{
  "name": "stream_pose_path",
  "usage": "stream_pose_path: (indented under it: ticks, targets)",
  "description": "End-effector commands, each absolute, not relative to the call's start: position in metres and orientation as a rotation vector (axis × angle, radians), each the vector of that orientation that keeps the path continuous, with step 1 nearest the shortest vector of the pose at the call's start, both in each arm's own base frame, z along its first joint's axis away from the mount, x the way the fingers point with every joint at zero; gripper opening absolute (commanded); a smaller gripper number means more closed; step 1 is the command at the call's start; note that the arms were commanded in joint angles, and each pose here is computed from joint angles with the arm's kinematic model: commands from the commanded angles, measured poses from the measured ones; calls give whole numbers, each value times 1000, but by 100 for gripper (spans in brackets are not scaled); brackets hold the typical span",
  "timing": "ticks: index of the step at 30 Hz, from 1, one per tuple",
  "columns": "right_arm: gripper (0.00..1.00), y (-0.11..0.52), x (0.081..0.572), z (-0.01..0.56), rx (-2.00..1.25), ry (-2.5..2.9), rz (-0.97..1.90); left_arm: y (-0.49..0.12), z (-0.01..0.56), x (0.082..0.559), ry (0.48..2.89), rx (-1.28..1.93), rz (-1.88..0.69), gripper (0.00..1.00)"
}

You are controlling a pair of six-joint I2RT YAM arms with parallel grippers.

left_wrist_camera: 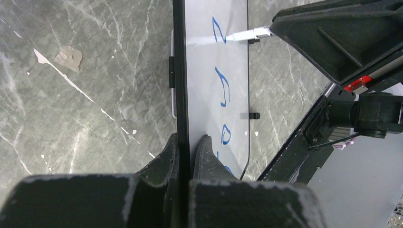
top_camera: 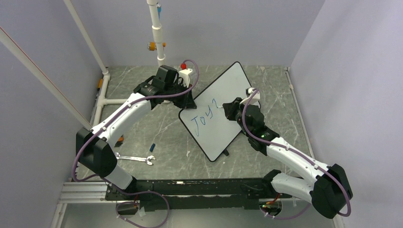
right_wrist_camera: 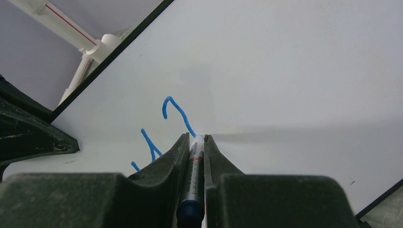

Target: Write a sentence on the whiteboard

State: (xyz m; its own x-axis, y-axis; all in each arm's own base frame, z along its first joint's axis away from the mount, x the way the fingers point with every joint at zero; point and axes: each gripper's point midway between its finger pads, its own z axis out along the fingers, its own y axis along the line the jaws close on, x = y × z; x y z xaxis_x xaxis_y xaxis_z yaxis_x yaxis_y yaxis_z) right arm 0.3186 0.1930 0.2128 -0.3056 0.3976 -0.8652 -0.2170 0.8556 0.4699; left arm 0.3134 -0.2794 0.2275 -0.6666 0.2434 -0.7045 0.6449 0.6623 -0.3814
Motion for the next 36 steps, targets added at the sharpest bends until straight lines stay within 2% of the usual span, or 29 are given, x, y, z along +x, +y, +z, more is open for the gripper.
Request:
stream_pose_path:
  ticks: [1,10,20,36]
  targets:
    - [0,194,332,225,124,1785,550,-231,203,349,2211,807,-380,0]
    - [0,192,333,247,114,1745,548,-232,203,349,2212,809,-379,0]
    - [0,206,326,280,60,1642,676,-230,203,350,2214,803,-372,0]
    - [0,232,346,292,51,1625,747,-231,203,349,2212,808,-377,0]
